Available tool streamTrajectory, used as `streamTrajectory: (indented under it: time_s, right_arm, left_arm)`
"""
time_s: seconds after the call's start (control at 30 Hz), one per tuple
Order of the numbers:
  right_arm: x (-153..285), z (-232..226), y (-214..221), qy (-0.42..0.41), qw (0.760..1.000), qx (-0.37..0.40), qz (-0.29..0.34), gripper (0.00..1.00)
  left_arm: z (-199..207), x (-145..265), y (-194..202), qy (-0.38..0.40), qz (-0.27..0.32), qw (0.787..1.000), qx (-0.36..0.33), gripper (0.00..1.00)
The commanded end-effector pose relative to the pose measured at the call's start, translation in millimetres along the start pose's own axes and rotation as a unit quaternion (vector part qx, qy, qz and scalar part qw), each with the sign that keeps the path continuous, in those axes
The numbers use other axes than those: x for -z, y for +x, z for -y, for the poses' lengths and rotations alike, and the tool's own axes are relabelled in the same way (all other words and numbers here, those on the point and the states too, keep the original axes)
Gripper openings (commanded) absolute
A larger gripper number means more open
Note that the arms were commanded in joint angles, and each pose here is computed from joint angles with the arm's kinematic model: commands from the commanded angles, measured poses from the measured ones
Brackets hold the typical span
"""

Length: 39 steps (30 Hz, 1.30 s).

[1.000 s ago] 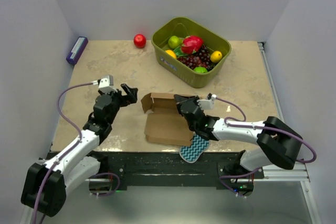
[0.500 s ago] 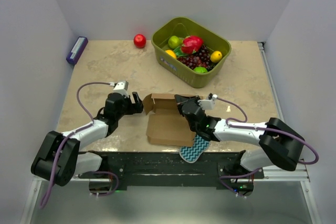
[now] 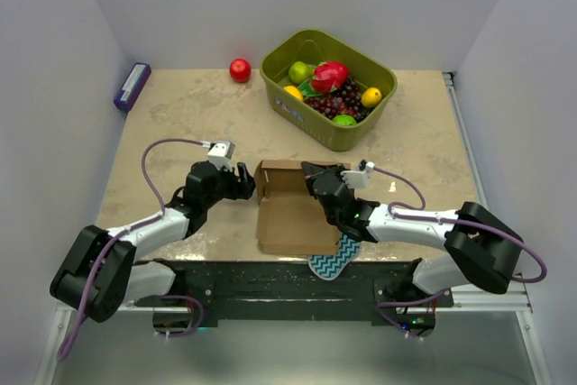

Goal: Fold the paper box

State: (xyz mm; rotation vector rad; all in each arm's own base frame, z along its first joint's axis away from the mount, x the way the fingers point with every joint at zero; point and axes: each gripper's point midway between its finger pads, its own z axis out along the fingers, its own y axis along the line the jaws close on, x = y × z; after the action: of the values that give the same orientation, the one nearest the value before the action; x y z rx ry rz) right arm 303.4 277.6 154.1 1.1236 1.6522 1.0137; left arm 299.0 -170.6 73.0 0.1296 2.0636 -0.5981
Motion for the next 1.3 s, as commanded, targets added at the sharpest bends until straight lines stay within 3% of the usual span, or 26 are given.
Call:
streamTrajectory:
  time_s: [0.0,0.13,0.4,0.57,1.03,1.27]
  right_arm:
    - [-3,21,-4,0.026,0.998,0.048,0.016,0.00]
    - [-2,20,-5,0.026,0.998,0.050,0.016,0.00]
    - [-1,18,-6,0.024,0.998,0.049,0.017,0.00]
    - [-2,18,-6,0.025,0.998,0.050,0.017,0.00]
    - [-2,20,-5,0.027,0.998,0.052,0.016,0.00]
    - [-1,20,-7,0.026,0.998,0.051,0.020,0.00]
  left_arm:
    - [11,6,-8,0.008,0.023,1.000,-0.005,0.71]
    - [-14,26,-5,-0.073,0.057,0.995,0.044,0.80]
    - [-7,41,31,-0.053,0.033,0.996,0.069,0.81]
    - [-5,36,47,-0.079,-0.006,0.996,0.038,0.78]
    - [7,30,56,-0.106,-0.036,0.994,-0.009,0.78]
    - [3,31,66,-0.166,-0.078,0.982,-0.051,0.75]
